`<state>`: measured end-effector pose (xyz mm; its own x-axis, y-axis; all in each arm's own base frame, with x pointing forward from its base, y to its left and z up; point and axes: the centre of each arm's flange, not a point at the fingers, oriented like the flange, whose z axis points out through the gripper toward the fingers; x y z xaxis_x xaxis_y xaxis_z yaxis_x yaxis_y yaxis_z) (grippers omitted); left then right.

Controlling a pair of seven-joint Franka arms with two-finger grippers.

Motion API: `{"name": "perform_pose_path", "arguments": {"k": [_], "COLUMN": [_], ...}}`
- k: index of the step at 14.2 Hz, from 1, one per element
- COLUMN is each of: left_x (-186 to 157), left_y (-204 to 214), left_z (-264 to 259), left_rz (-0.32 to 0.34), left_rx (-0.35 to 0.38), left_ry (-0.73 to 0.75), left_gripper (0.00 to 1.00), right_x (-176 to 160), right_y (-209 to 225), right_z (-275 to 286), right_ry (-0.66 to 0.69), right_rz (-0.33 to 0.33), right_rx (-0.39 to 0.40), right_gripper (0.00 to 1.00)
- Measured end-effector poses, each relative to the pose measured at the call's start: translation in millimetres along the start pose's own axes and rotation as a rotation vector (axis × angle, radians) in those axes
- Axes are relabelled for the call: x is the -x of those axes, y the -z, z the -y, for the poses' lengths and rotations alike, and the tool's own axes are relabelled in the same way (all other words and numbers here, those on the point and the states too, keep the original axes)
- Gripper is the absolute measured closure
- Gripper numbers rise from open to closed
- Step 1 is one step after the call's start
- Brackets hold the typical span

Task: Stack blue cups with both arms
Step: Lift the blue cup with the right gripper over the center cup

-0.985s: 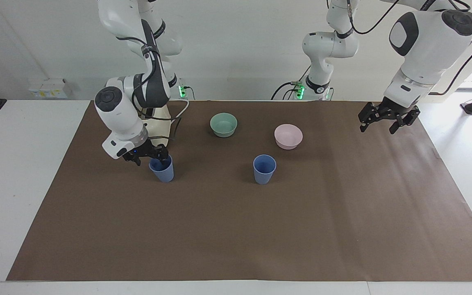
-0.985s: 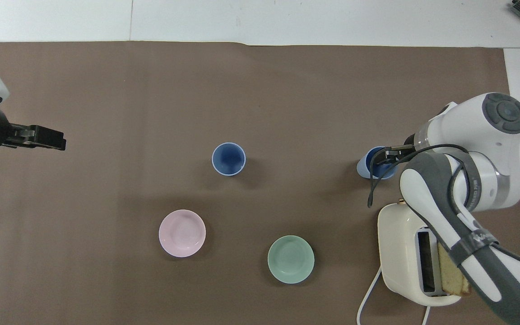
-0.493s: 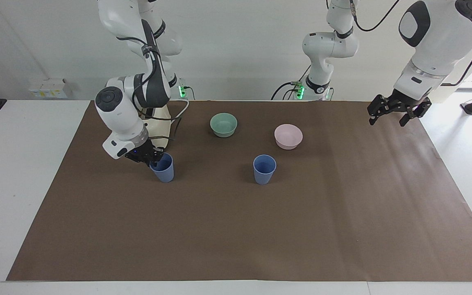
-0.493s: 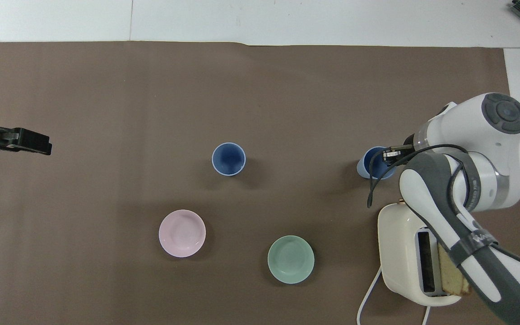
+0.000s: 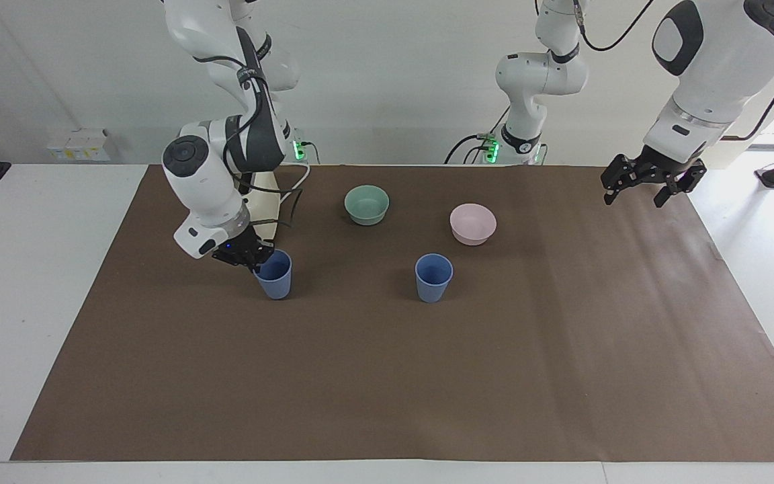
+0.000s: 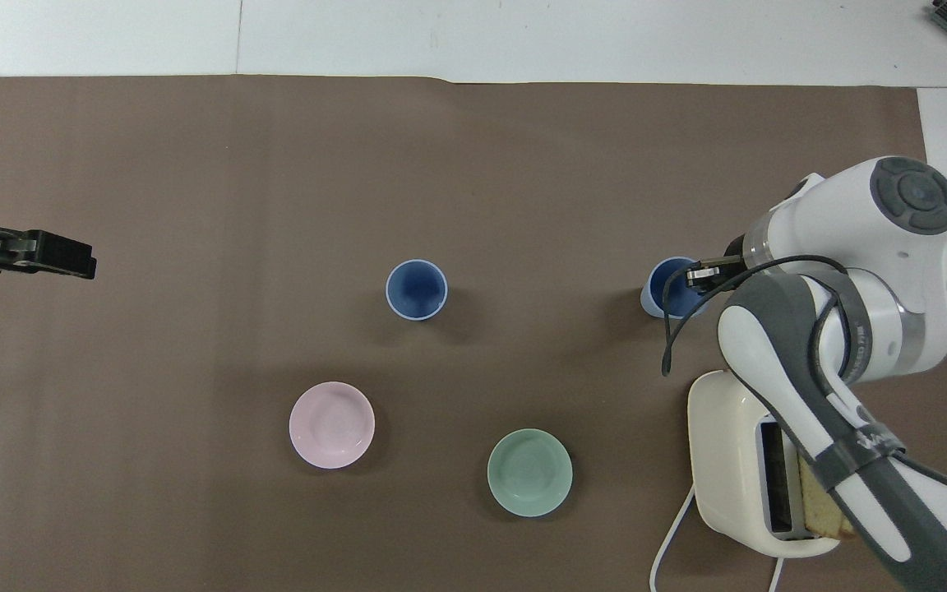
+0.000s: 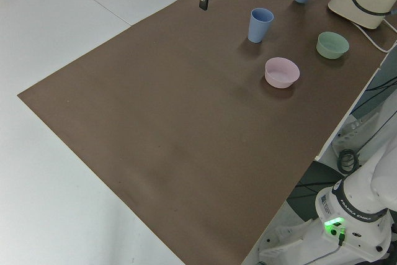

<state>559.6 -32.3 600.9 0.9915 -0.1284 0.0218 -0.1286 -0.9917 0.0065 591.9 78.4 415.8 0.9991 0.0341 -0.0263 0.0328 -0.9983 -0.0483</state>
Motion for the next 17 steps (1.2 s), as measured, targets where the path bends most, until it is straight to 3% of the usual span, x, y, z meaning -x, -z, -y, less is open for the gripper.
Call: {"name": "perform_pose_path", "arguments": {"k": [4,8,13,17], "left_x": [-0.3,-1.4,-2.4,-2.3], "left_y": [0.4,1.2,8.1,8.2], "left_z": [0.1,0.3,0.6,0.6], "left_rz": [-0.003,-0.013,-0.028,-0.028], "left_rx": [-0.001,-0.003,-0.005,-0.005], "left_ry": [-0.001,-0.005,-0.022,-0.023], "left_gripper": [0.0,0.0,0.0,0.0], "right_x": [-3.4,7.7,8.2,5.4], "right_y": [69.8,110.4,136.3,126.7], "right_z": [65.1,127.3,202.0,246.1], "right_ry": [-0.044,-0.09,-0.168,-0.202], "right_rz": [-0.038,-0.052,-0.092,-0.094], "right_rx": [-0.018,-0.029,-0.084,-0.119], "right_gripper": [0.96,0.96,0.96,0.96]}}
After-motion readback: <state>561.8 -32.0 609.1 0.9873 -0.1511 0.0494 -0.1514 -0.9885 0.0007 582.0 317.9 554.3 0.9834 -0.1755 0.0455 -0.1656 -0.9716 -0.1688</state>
